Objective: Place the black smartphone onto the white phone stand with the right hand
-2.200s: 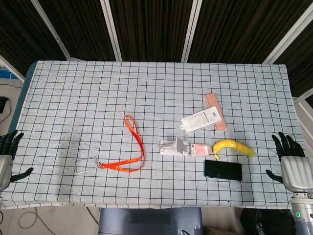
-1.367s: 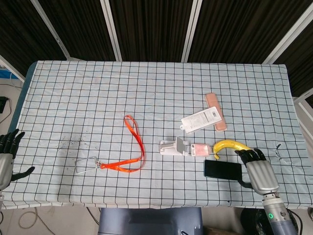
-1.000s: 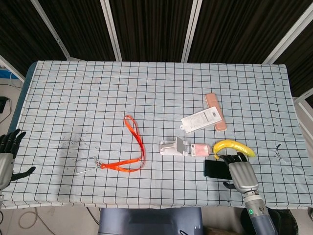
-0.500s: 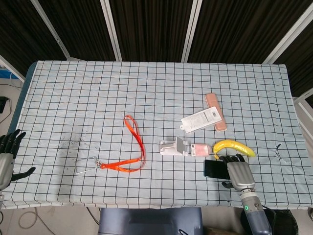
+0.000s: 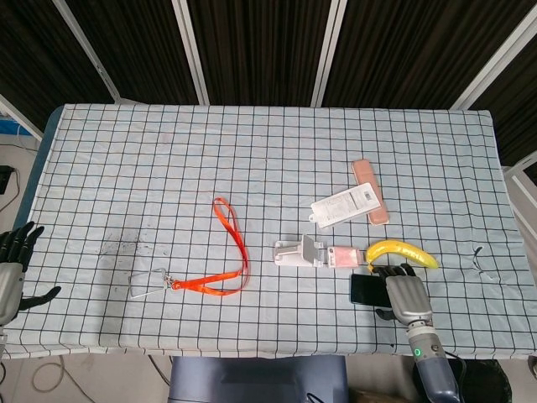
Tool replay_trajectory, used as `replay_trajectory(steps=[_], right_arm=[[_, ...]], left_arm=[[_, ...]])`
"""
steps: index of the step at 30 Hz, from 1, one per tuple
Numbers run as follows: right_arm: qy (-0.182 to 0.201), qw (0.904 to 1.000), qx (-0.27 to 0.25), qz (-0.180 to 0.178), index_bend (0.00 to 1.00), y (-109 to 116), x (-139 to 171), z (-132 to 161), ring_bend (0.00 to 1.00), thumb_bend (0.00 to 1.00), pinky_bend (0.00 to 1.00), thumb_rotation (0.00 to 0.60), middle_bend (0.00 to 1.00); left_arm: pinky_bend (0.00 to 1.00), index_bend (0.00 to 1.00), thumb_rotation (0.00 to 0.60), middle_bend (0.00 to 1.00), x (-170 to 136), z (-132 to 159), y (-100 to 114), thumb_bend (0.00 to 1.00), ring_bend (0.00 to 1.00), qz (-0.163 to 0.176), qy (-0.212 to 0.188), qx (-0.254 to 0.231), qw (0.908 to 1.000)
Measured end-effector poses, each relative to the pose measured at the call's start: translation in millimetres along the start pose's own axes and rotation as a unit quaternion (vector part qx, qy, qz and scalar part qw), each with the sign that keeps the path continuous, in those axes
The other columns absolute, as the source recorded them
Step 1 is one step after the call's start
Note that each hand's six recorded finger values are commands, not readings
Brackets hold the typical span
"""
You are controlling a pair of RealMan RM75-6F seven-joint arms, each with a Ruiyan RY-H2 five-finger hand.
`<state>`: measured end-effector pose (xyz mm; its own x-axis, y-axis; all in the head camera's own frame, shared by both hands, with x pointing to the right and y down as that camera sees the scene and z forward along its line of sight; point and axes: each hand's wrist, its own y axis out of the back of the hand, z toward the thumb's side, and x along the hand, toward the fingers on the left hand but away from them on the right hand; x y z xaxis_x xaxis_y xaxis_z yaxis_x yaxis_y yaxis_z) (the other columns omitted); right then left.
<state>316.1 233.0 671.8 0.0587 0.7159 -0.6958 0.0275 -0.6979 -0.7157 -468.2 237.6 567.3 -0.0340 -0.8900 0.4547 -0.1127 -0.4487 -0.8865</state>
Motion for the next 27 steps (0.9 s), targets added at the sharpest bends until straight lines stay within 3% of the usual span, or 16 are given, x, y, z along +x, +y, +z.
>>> replay_trajectory(steps=[27], right_arm=[[-0.004, 0.9999, 0.0, 0.01, 0.33, -9.6, -6.5, 1.6, 0.29, 0.23, 0.15, 0.6, 0.34]], left_arm=[[0.0, 0.0, 0.6, 0.0, 0.7, -1.2, -0.1, 0.0, 0.0, -0.003, 0.004, -0.004, 1.0]])
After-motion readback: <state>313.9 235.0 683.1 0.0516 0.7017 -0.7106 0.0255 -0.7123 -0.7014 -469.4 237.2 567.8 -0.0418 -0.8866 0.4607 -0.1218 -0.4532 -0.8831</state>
